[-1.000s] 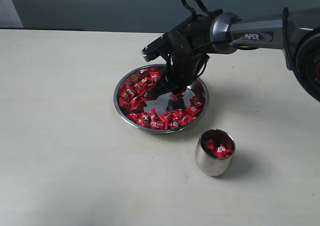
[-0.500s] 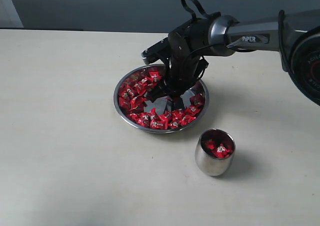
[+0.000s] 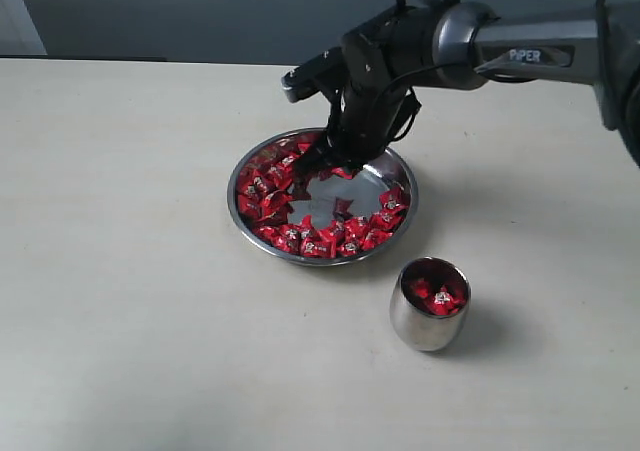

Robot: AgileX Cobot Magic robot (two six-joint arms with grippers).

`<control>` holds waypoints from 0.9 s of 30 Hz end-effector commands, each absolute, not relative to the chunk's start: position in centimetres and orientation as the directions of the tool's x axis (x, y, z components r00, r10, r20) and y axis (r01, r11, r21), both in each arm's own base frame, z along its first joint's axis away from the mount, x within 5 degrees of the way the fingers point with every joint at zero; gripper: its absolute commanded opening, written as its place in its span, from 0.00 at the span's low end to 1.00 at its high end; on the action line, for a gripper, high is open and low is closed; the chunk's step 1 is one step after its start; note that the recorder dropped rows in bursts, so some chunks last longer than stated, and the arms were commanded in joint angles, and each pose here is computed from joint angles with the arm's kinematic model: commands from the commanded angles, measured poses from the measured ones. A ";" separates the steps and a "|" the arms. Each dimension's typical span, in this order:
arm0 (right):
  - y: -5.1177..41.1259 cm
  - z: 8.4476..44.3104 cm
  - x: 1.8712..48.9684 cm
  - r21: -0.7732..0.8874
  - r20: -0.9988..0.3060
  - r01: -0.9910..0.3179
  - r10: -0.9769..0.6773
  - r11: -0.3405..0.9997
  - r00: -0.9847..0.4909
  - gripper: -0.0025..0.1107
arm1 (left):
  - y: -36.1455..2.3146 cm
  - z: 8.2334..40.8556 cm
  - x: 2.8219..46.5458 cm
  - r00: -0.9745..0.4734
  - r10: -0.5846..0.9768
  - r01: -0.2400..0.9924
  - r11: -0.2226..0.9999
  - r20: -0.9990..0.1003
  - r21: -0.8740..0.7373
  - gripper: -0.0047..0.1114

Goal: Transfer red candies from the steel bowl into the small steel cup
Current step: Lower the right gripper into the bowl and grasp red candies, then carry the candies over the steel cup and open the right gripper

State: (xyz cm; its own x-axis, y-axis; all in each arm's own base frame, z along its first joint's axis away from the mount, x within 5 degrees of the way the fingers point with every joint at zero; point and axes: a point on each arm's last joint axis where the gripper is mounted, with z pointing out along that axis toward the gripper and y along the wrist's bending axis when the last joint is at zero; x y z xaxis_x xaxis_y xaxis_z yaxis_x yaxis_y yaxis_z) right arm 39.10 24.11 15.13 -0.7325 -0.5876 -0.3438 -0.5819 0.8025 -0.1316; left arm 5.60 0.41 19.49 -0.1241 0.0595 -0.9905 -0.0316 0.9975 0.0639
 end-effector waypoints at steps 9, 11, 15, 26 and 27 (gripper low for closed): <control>20.9 25.0 31.5 -0.040 -0.399 -0.555 -0.522 0.831 -0.754 0.03 | 0.4 19.5 5.6 -0.115 0.053 -0.024 0.998 -0.992 0.056 0.04; 20.1 25.5 29.1 -0.034 -0.419 -0.568 -0.528 0.822 -0.739 0.03 | 0.4 19.5 5.6 -0.115 0.053 -0.024 0.998 -0.992 0.056 0.04; 18.2 25.5 25.1 0.016 -0.466 -0.547 -0.477 0.837 -0.745 0.03 | 0.4 19.5 5.6 -0.115 0.053 -0.024 0.998 -0.992 0.056 0.04; 14.6 22.8 19.4 0.098 -0.456 -0.496 -0.404 0.863 -0.793 0.03 | 0.4 19.5 5.6 -0.115 0.053 -0.024 0.998 -0.992 0.056 0.04; 14.5 22.5 19.2 0.108 -0.450 -0.489 -0.396 0.865 -0.800 0.03 | 0.4 19.5 5.6 -0.115 0.053 -0.024 0.998 -0.992 0.056 0.04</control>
State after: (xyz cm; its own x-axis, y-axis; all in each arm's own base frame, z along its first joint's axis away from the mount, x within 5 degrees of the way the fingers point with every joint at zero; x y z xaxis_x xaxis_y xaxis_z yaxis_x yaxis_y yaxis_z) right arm 19.82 14.76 23.33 -0.7845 -0.4181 -0.4579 -0.5058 0.8587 0.0824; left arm 5.60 0.41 19.49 -0.1241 0.0595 -0.9905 -0.0316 0.9975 0.0639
